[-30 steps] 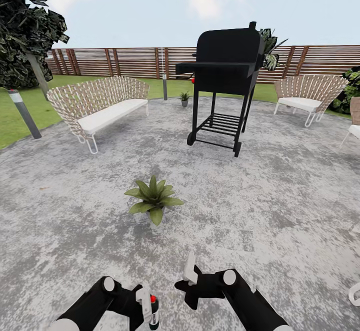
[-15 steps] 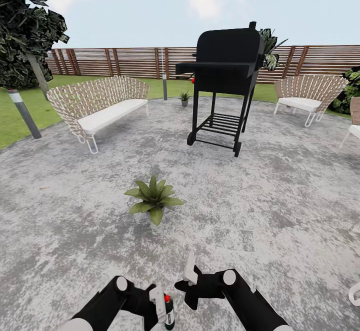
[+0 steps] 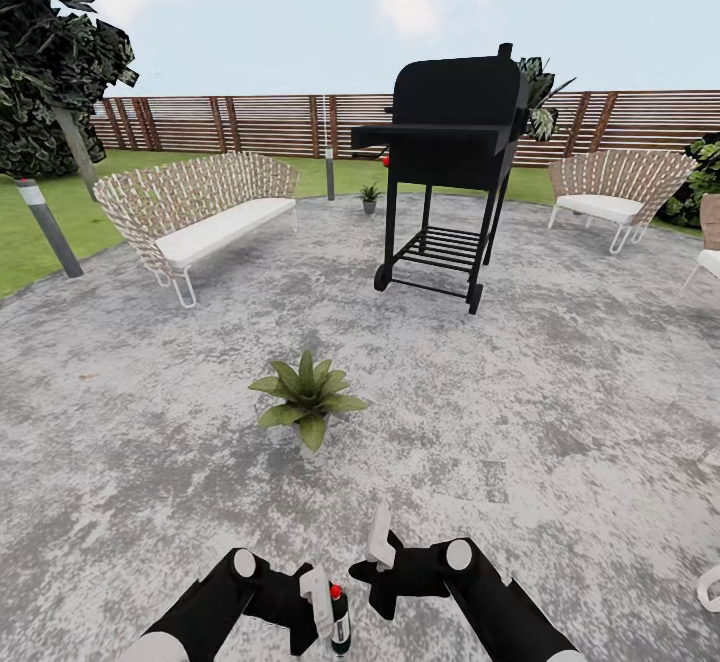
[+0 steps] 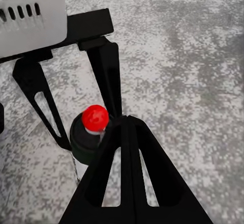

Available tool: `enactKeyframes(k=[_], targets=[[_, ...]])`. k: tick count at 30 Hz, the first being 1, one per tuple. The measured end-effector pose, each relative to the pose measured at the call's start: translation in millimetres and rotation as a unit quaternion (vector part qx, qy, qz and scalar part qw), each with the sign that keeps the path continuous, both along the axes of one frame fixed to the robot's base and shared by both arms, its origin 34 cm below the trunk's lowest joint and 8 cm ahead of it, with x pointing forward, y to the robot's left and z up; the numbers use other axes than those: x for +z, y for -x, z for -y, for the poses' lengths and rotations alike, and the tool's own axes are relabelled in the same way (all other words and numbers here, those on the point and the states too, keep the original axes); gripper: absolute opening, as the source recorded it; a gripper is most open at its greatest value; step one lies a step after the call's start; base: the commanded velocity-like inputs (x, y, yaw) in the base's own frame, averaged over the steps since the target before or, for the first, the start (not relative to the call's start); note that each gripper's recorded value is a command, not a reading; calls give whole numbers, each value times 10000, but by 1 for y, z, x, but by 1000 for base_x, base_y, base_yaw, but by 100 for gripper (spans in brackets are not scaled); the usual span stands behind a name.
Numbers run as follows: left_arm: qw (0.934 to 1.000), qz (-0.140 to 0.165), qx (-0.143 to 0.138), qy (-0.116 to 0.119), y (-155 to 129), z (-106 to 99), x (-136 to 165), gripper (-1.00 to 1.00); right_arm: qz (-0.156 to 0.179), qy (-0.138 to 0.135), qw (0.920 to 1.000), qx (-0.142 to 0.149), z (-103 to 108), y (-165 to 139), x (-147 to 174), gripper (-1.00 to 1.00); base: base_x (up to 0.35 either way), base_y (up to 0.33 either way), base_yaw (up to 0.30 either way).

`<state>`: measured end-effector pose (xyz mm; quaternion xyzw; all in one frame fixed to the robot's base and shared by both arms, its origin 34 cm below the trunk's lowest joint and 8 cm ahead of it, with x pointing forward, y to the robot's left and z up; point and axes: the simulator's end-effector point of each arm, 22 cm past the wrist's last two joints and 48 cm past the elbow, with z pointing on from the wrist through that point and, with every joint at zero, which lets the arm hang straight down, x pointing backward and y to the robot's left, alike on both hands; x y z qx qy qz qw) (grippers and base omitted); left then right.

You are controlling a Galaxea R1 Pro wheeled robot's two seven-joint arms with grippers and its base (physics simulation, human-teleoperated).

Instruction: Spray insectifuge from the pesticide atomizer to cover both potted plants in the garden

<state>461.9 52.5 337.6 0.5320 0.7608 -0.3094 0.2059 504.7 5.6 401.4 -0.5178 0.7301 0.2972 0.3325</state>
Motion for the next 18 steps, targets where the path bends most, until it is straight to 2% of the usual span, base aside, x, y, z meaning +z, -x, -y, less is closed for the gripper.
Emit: enactKeyframes(k=[18], targets=[[10000,28,32,62,-6,2,5,-100,0,0,10000,0,0,0,0,-100,0,0,0]])
